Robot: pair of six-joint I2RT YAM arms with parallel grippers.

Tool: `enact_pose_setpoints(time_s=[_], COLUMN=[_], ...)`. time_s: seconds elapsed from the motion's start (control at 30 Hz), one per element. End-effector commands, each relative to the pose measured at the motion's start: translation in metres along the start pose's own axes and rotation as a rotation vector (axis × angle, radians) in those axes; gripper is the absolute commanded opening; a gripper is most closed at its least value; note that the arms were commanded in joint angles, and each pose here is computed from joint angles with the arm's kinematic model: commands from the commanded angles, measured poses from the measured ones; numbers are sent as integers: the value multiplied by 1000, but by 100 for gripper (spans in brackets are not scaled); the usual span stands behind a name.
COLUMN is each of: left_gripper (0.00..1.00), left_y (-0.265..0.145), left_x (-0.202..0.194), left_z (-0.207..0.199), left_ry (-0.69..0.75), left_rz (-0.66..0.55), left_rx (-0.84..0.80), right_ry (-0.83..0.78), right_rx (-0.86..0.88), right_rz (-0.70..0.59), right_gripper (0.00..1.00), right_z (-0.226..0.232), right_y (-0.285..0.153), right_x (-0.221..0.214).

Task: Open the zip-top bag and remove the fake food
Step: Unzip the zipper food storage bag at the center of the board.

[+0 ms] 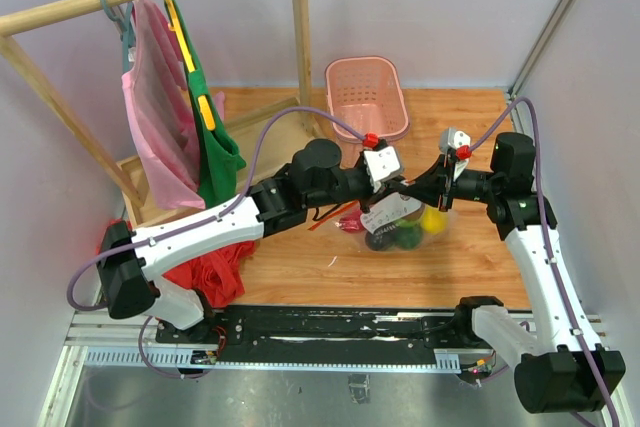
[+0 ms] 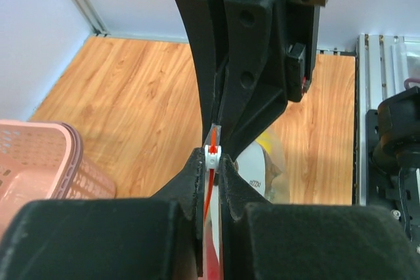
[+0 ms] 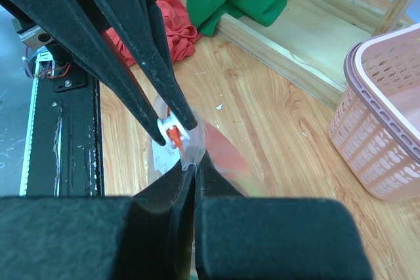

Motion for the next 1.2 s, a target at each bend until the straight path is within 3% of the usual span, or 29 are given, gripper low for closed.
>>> enact_pose_setpoints(time_s=[0.0,1.17], left_gripper=[0,0], left_y=[-12,-30], left_x=[-7,-45], left_z=[-1,4], left_ry=[-6,-80], left_rz=[17,83], left_rx=[22,56], right_ry=[-87,-109], right_rx=[26,40], right_rz=[-38,-37], right_gripper=[1,1], right_z=[7,10], right_y=[-1,-4], right_x=[24,20])
Point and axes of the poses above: each gripper's point midway between its finger pads, its own y axis out along the fingers, its own z axis along the line the jaws close on, x = y × z, the point moved 2 cm from there along -y, back along the fingers, and after that the axes turned 4 degrees about -y, right-handed, at the moved point
